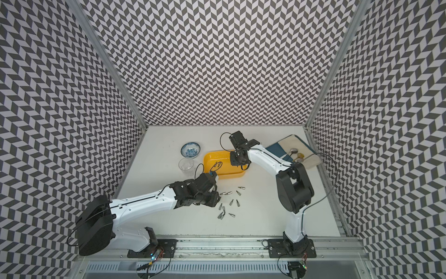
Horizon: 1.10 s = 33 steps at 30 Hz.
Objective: Put the bit on the desktop into the storage box
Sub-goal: Place the screwdriver bit in the storage box.
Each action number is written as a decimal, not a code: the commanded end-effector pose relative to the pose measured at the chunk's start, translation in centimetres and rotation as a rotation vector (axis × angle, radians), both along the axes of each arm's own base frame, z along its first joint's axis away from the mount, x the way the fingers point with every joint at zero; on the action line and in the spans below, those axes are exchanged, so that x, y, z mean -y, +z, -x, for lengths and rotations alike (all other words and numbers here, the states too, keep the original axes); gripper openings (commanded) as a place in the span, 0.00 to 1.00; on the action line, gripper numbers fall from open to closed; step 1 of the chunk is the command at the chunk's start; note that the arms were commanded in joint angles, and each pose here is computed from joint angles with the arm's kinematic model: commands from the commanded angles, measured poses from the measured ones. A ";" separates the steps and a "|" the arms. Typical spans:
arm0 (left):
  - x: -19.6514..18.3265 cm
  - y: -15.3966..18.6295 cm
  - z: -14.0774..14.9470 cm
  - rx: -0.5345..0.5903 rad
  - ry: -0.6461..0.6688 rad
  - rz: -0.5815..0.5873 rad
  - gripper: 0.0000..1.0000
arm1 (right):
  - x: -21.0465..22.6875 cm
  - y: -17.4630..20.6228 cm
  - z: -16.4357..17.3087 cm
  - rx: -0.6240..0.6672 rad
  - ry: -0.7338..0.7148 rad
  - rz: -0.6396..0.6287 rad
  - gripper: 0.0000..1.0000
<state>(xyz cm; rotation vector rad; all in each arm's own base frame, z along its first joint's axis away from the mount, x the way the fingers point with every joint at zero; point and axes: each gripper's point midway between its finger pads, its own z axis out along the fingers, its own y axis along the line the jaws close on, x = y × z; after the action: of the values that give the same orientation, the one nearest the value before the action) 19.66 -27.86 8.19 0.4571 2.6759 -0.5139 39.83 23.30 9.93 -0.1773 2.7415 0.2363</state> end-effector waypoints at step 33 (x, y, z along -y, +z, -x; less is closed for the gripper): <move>1.4 -4.1 -2.2 0.020 -0.054 -0.167 0.41 | -2.2 -6.4 -4.8 -0.023 0.084 0.087 0.08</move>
<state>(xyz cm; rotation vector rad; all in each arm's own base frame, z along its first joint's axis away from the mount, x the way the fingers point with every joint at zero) 21.74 -29.15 3.96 0.5486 2.7140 -0.3380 43.63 25.43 3.40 -0.3118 2.8003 0.1587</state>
